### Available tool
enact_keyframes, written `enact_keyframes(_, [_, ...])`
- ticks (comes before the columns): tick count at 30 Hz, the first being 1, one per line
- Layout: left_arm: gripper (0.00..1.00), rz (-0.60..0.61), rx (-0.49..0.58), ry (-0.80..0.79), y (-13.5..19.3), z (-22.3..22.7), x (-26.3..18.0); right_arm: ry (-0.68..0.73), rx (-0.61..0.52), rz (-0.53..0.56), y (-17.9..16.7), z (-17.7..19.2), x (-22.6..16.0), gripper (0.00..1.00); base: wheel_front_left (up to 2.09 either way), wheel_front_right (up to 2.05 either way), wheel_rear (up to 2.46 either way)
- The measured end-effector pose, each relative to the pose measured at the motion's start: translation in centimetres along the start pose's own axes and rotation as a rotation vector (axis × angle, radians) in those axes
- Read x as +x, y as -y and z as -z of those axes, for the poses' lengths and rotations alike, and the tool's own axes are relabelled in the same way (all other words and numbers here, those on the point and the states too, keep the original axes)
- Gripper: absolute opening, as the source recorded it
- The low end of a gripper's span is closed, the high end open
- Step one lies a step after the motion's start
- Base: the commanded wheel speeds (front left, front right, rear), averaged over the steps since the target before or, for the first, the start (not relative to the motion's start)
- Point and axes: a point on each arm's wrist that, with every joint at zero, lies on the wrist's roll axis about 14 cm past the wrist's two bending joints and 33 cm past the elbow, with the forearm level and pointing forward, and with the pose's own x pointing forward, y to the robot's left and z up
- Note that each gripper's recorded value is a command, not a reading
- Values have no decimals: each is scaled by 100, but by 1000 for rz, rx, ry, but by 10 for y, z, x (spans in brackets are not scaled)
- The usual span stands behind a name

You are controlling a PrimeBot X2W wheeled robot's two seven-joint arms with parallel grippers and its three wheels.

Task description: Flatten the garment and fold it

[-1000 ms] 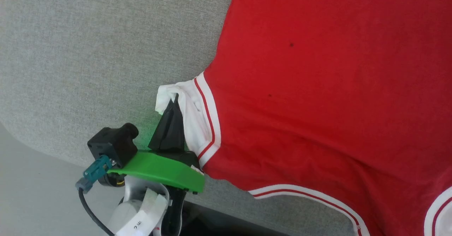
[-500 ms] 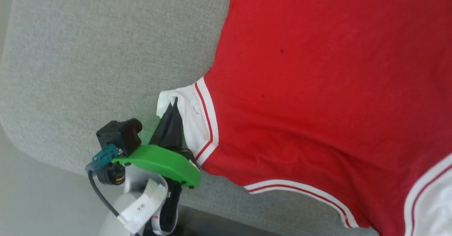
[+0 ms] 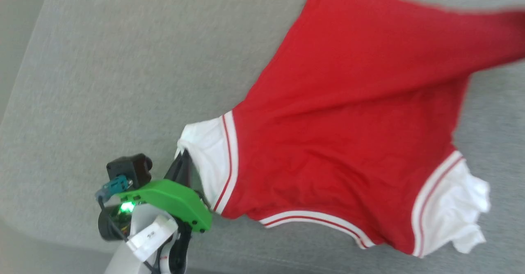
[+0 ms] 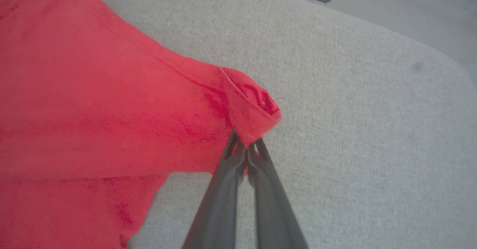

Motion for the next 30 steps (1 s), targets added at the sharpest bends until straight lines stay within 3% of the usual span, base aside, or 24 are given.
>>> enact_keyframes(6, [0, 73, 6, 9, 24, -5, -6, -88, 82, -11, 4, 87, -41, 0, 0, 0, 0])
enact_keyframes(15, [0, 153, -13, 15, 51, -8, -15, -276, 240, -128, -51, 218, -89, 0, 0, 0, 0])
enact_keyframes(22, [0, 167, -20, 23, 57, -9, -20, -306, 305, -160, -72, 245, -103, 0, 0, 0, 0])
enact_keyframes(23, [0, 166, -20, 23, 56, -9, -21, -287, 313, -158, -72, 242, -103, 44, 0, 0, 0])
enact_keyframes(24, [0, 164, -19, 24, 56, -9, -21, -266, 323, -153, -70, 239, -103, 100, 0, 0, 0])
enact_keyframes(30, [0, 161, -13, 31, 53, -9, -30, 42, 387, -88, -40, 182, -117, 100, 0, 0, 0])
